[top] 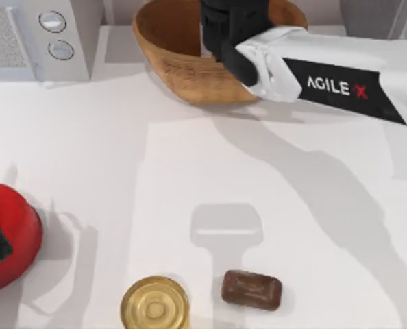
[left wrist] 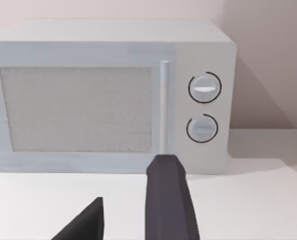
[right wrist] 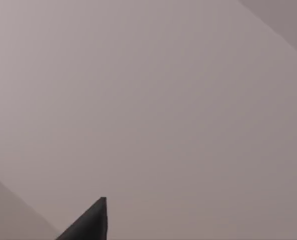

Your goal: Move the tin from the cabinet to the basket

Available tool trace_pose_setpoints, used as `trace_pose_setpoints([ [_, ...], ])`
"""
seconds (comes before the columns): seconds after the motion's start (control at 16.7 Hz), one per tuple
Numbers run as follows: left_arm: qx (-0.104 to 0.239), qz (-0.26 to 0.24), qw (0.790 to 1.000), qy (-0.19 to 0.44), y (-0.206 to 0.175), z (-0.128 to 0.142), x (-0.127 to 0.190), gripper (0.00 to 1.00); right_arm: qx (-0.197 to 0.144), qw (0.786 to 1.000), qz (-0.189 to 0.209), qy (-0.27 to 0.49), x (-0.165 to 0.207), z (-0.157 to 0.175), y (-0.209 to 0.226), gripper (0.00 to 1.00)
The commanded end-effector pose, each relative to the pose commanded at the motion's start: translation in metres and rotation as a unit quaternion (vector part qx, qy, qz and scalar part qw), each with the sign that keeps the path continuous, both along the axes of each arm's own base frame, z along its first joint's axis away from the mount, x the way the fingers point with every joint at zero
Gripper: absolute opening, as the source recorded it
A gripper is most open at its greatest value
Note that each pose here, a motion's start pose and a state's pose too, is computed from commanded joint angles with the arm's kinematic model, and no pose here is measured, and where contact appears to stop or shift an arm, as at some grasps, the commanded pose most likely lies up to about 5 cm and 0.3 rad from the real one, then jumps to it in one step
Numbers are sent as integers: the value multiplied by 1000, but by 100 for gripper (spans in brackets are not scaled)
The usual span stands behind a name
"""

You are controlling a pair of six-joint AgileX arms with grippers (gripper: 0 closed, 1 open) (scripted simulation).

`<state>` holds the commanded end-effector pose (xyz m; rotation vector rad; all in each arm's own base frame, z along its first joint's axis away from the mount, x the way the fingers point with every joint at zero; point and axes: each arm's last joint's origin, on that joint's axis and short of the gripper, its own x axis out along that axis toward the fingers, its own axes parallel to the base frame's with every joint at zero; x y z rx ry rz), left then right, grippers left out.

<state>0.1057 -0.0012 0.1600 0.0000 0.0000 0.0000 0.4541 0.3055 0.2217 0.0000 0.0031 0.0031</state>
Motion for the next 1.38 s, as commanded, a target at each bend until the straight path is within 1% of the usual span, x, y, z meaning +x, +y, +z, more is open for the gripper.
trace_pose_setpoints([
  [1.2, 0, 0, 1000, 0, 0, 0, 0, 100, 0, 1000, 1, 0, -1, 0, 1, 100],
  [1.38, 0, 0, 1000, 0, 0, 0, 0, 100, 7, 1000, -5, -10, -2, 20, -15, 100],
])
